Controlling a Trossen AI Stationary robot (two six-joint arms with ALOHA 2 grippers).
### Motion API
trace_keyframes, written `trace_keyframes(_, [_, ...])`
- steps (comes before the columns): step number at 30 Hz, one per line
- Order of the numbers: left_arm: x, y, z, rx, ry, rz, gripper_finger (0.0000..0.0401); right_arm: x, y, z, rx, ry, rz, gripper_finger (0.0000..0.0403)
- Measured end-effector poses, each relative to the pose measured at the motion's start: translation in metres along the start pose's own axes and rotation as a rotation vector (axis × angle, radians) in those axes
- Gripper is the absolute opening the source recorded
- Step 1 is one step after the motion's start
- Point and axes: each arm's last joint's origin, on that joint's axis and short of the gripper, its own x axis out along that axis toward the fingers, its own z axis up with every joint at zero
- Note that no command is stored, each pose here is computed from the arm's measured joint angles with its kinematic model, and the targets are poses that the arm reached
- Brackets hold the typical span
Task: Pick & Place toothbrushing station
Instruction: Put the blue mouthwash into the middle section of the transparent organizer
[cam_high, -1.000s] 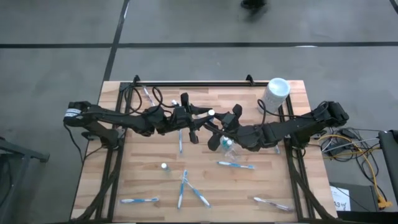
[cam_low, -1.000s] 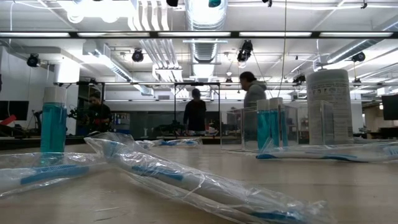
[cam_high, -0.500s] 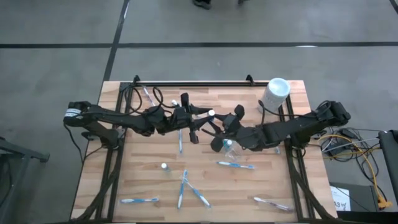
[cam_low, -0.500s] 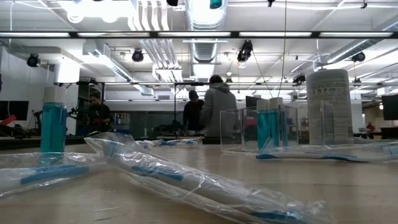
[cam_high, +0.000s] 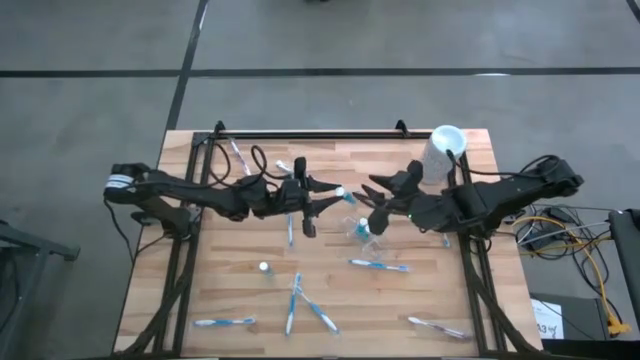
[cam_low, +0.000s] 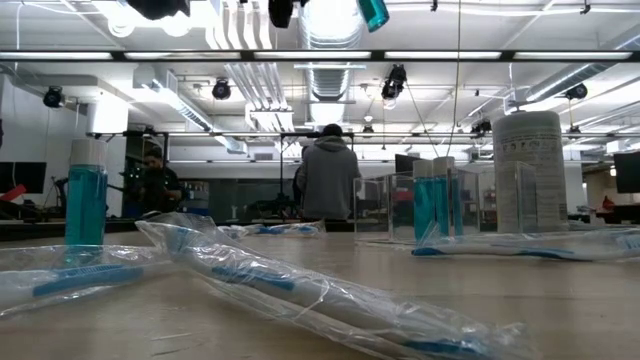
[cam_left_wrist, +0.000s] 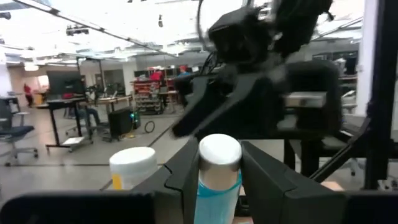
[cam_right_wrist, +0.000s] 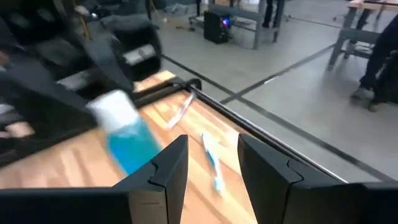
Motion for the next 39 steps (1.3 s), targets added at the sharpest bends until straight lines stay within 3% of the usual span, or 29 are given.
trace_keyframes(8, [0.01,-0.005,-0.036,-0.046,0.101,-0.005,0.0106,-0.007,-0.007,0.007,0.039,-0.021,0.012,0.0134])
trace_keyframes(26, [0.023,-0.012,-0.104,-0.102,0.246,0.005,0.0106,-0.005,-0.007,0.002,-0.006,-0.001,0.006,0.0127])
trace_keyframes(39, [0.024,-0.014,-0.12,-0.13,0.281,0.007,0.0106,-0.005,-0.007,0.001,-0.019,0.007,0.002,0.0121])
